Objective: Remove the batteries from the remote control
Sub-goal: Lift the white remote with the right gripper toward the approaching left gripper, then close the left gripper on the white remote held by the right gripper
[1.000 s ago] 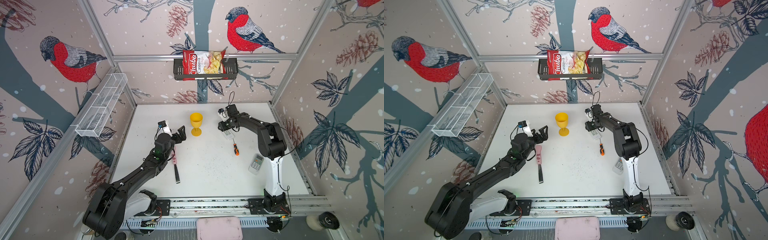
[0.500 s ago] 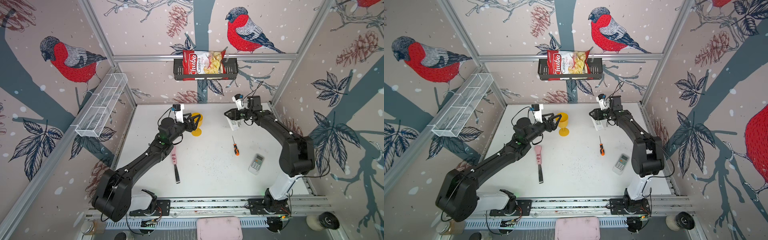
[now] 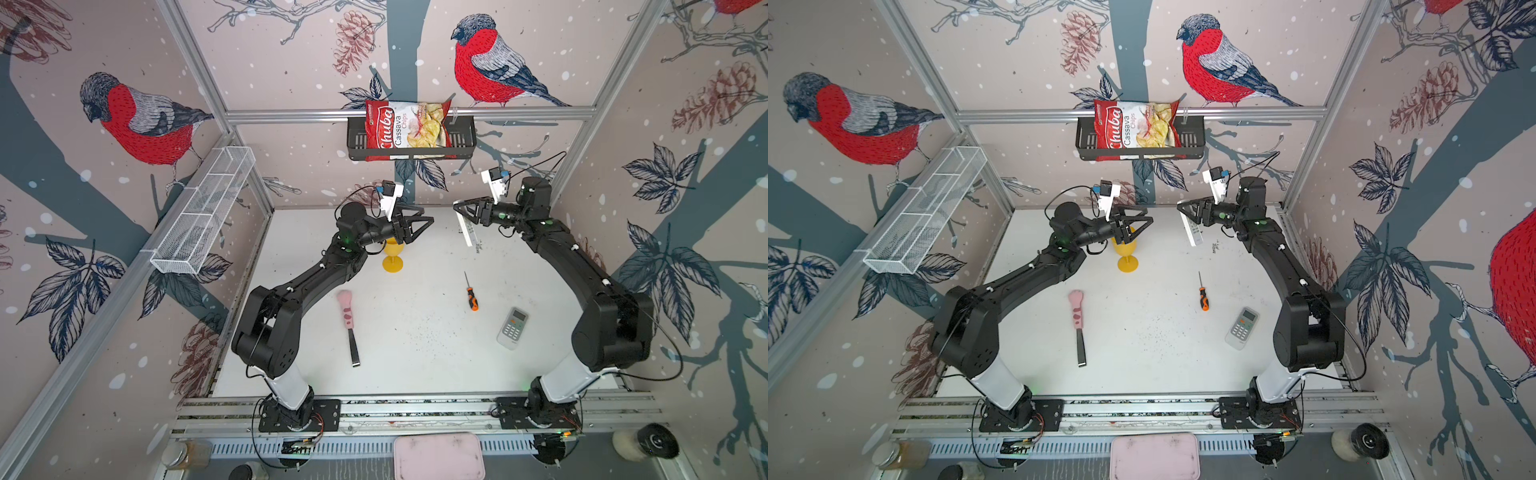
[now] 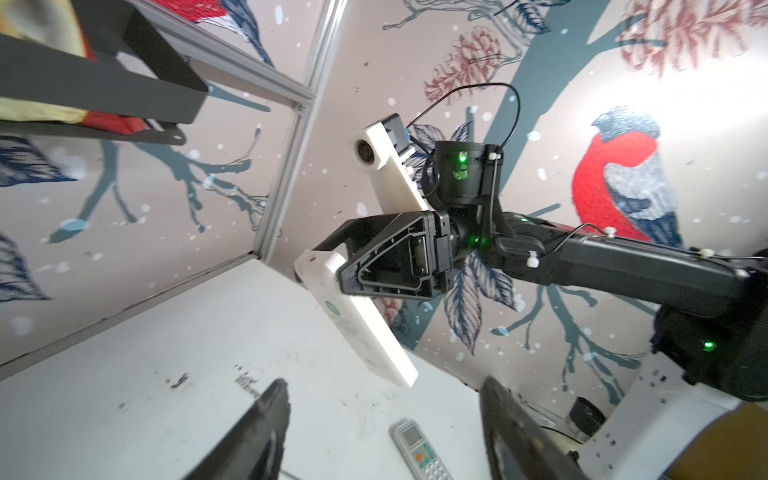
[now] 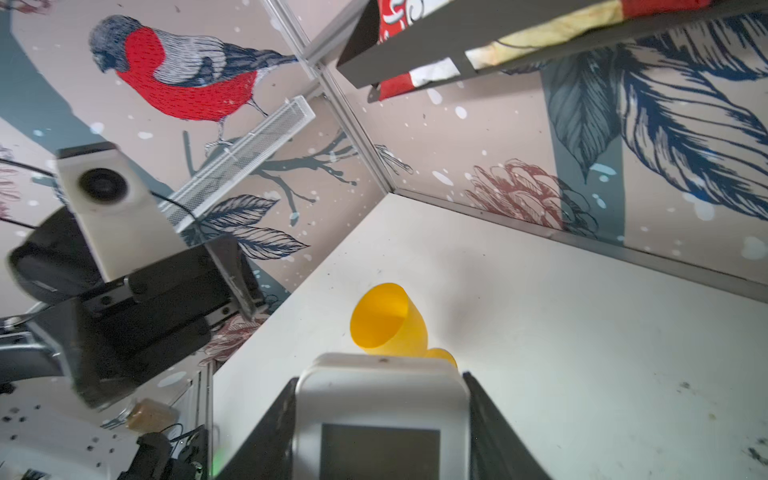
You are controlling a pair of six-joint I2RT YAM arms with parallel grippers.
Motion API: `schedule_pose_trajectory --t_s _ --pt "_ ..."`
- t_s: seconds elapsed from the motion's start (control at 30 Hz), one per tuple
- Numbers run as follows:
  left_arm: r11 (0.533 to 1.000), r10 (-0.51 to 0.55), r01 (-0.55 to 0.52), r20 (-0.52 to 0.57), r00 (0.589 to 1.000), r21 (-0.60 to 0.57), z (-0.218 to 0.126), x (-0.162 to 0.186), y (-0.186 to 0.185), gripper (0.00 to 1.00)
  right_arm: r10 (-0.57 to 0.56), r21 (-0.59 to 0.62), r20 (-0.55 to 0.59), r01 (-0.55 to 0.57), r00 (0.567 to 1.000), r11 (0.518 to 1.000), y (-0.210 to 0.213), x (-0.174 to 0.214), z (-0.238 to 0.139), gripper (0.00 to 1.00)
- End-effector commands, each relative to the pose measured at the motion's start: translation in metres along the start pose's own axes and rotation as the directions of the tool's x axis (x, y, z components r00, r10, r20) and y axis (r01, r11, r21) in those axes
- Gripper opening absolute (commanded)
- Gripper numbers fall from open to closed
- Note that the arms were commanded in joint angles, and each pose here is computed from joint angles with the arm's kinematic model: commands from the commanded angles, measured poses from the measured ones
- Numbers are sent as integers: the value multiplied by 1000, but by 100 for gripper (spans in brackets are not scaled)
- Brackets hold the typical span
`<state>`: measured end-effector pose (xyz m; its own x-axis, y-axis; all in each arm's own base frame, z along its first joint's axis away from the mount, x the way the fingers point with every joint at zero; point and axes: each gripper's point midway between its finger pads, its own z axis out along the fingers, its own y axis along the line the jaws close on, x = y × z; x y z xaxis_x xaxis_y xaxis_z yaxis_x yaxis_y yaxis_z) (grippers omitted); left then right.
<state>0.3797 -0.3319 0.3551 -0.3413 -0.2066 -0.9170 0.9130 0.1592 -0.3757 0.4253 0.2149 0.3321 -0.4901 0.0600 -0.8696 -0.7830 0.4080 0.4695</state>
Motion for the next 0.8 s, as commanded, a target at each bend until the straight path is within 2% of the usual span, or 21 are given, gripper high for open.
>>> schedule_pose_trajectory --t_s 0.0,0.1,0.37,0.77 --pt "985 18 -20 14 1000 174 4 -12 -18 64 -53 -133 54 60 997 989 30 -21 -5 19" --pt "977 -6 1 23 1000 211 7 -15 -8 62 -71 -162 79 83 994 983 37 -31 -5 19" --pt "984 -10 10 -2 1000 176 24 -11 24 65 -96 -220 102 117 990 969 44 -43 12 19" --pt "973 -32 31 3 999 229 32 -5 34 67 -72 -346 129 113 989 931 51 -53 39 19"
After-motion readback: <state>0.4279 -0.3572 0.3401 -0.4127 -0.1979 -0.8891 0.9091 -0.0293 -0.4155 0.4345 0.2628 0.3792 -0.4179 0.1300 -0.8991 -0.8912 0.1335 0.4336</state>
